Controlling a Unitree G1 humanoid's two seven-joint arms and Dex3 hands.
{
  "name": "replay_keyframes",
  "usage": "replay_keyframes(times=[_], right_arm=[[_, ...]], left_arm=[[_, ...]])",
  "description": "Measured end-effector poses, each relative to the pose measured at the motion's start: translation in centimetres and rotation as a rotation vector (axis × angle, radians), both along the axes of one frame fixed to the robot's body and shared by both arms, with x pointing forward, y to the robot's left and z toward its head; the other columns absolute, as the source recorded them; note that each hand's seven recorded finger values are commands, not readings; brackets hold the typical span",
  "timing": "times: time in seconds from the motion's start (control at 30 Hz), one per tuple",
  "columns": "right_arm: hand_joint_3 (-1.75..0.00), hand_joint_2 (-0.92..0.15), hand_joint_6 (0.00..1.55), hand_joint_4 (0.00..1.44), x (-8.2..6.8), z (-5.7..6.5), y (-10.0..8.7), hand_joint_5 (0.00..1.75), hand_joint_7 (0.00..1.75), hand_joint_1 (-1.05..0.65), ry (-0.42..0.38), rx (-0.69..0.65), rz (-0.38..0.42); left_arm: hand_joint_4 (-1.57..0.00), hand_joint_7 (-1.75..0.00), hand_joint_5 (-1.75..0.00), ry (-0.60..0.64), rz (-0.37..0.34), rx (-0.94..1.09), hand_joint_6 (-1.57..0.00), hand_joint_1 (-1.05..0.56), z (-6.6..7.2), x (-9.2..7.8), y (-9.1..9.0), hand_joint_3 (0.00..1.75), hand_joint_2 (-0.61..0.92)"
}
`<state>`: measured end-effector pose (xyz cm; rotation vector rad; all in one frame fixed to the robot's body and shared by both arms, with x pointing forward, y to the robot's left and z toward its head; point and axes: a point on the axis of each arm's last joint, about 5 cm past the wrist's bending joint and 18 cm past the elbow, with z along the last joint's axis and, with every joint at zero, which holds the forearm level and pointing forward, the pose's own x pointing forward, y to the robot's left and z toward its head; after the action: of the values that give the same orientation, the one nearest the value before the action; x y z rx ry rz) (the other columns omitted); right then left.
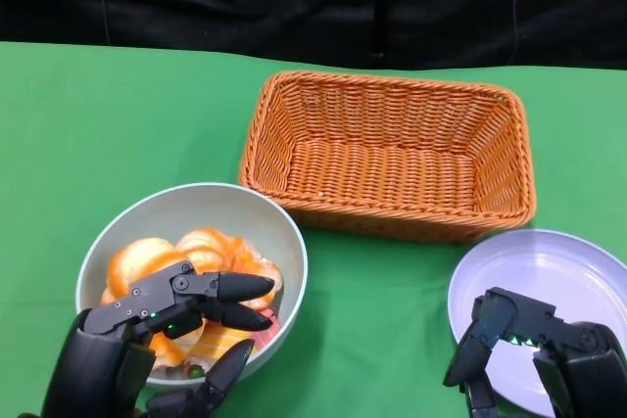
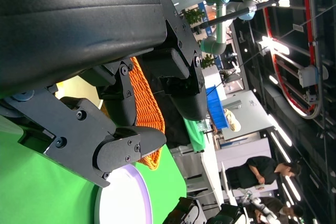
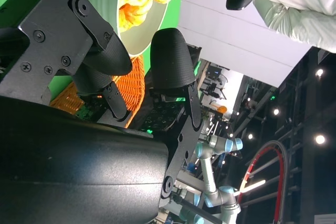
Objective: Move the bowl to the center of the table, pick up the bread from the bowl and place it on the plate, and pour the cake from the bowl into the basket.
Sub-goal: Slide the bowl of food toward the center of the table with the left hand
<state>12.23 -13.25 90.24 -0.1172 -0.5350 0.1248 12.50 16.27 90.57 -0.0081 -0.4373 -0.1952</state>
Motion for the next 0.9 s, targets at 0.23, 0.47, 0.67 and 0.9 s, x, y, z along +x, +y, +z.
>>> replay_keyframes(times=[0.23, 0.47, 0.67, 0.9], right_arm=[[-1.65, -0.24, 0.86, 0.92, -0.2, -0.1, -0.1, 1.67, 1.40, 0.08, 0.008, -0.003, -0.004], [-1.66, -0.24, 0.86, 0.92, -0.4, 0.2, -0.1, 1.67, 1.40, 0.08, -0.004, -0.005, -0.006], [-1.65, -0.24, 0.86, 0.92, -0.4, 0.2, -0.1, 1.67, 1.39, 0.08, -0.003, -0.003, -0.006], [-1.64, -0.25, 0.87, 0.92, -0.4, 0.1, -0.1, 1.67, 1.39, 0.08, -0.001, -0.003, -0.006]], left_arm=[[-0.26, -0.02, -0.29, -0.059, 0.060, 0.238, -0.36, -0.59, 2.1, 1.2, 5.0, 0.29, 0.91], [-0.18, 0.00, -0.22, -0.061, 0.128, 0.349, -0.26, -0.70, 2.7, 1.7, 7.3, 0.45, 0.92], [-0.14, 0.00, -0.19, -0.046, 0.197, 0.394, -0.21, -0.77, 2.6, 2.0, 8.4, 0.51, 0.92], [-0.08, 0.00, -0.16, 0.033, 0.261, 0.387, -0.14, -0.82, 1.9, 2.4, 9.1, 0.50, 0.92]])
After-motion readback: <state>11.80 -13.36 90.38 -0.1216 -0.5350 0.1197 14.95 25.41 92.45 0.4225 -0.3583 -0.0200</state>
